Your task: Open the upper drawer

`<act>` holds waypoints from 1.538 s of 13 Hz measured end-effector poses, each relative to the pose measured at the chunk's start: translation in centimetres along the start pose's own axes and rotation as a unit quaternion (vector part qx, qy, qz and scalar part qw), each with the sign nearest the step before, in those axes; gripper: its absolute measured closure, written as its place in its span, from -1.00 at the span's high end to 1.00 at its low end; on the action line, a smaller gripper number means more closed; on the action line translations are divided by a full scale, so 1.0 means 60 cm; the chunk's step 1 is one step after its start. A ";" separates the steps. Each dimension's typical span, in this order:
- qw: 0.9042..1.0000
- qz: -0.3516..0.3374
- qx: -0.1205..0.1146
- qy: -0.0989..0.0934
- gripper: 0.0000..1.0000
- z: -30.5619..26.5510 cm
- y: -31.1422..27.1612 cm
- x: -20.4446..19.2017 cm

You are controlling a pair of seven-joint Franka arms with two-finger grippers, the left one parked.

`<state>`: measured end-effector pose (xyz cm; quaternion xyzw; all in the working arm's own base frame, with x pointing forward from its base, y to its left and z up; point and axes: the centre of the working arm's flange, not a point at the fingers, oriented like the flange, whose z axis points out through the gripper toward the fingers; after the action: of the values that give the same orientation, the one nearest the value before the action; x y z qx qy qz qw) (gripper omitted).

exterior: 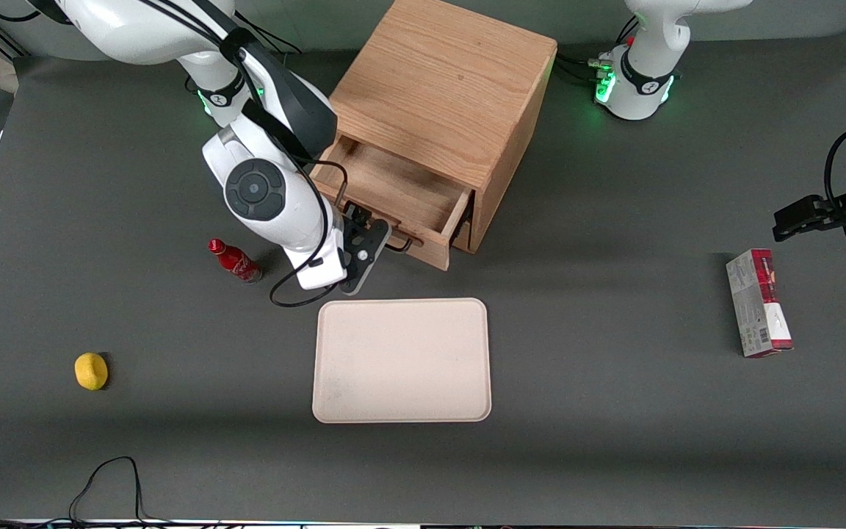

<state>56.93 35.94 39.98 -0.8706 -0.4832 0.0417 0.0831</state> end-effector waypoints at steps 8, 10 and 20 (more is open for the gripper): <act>0.997 0.068 -0.035 0.018 1.00 -0.041 0.150 -0.044; 0.995 0.087 -0.048 0.023 1.00 -0.057 0.187 -0.063; 0.985 0.121 -0.094 0.079 1.00 -0.155 0.264 -0.081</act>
<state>69.01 22.63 46.18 -0.9272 -0.3677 -0.0634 0.0335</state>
